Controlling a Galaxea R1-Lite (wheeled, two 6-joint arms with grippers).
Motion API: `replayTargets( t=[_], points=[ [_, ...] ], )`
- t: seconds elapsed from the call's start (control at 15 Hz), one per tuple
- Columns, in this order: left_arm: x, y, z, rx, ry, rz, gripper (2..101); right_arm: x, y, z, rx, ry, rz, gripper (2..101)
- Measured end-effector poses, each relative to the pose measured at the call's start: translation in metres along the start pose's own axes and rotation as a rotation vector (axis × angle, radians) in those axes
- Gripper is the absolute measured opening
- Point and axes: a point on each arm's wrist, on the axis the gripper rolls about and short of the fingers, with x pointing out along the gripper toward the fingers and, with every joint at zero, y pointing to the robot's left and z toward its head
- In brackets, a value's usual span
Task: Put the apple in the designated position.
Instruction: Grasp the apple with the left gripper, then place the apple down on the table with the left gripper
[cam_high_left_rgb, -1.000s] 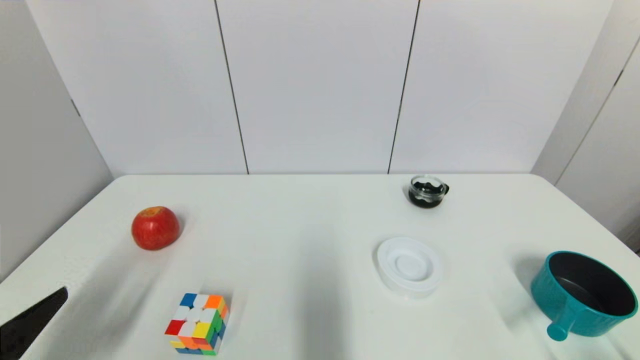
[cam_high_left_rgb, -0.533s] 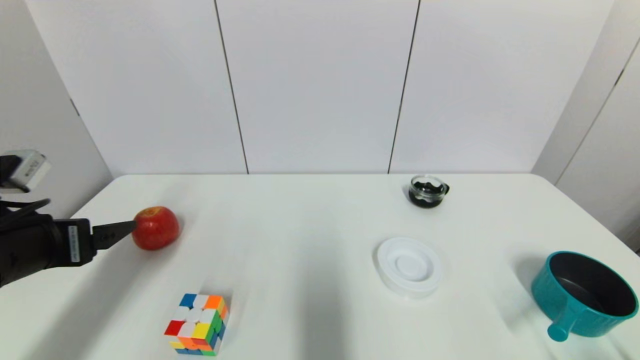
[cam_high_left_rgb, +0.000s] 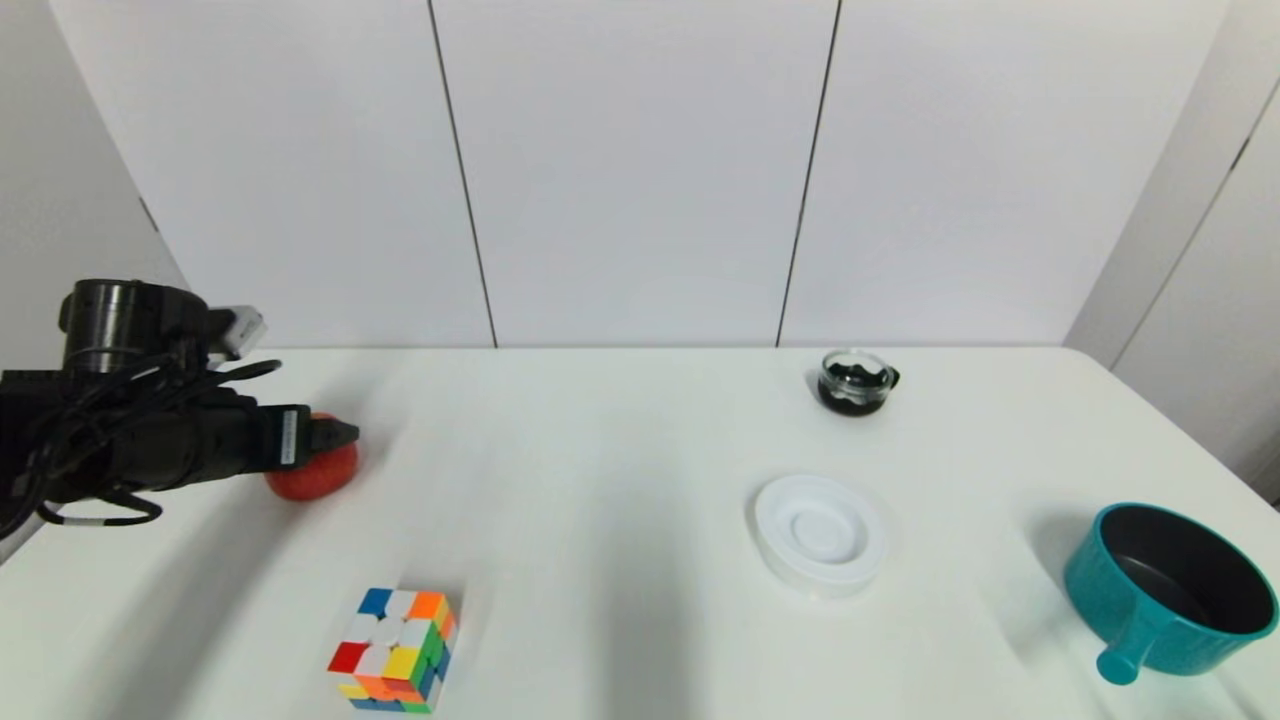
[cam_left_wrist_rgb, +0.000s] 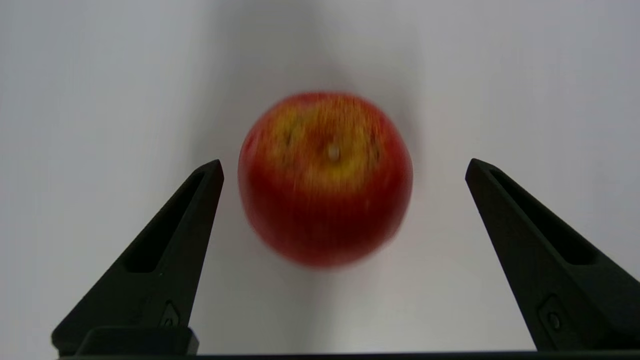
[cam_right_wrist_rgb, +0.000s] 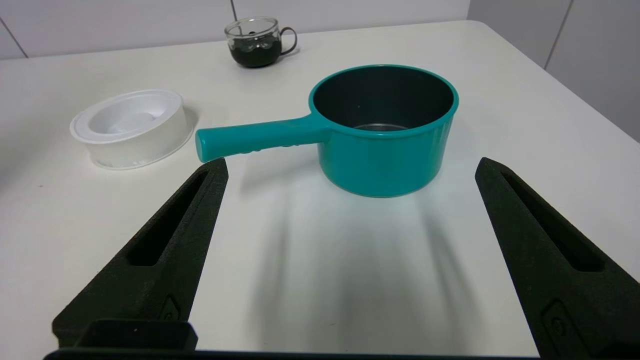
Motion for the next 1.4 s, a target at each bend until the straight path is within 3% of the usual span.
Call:
replayTargets(
  t=[0.4, 0.47, 0.6, 0.67, 1.0, 1.4],
  points=[
    [0.035, 0.001, -0.009, -0.004, 0.095, 0.005, 97.9, 0.0, 0.0, 0.0, 0.0, 0.0, 0.0, 98.0],
    [0.037, 0.001, -0.01, -0.007, 0.104, 0.006, 94.9, 0.0, 0.0, 0.0, 0.0, 0.0, 0.0, 98.0],
    [0.041, 0.002, -0.012, -0.012, 0.113, 0.009, 76.7, 0.0, 0.0, 0.0, 0.0, 0.0, 0.0, 98.0],
    [0.042, 0.003, -0.012, -0.013, 0.113, 0.01, 74.6, 0.0, 0.0, 0.0, 0.0, 0.0, 0.0, 98.0],
    [0.043, 0.004, -0.009, -0.014, 0.11, 0.011, 73.4, 0.0, 0.0, 0.0, 0.0, 0.0, 0.0, 98.0],
    [0.014, 0.001, 0.01, 0.001, 0.007, -0.02, 73.2, 0.0, 0.0, 0.0, 0.0, 0.0, 0.0, 98.0]
  ],
)
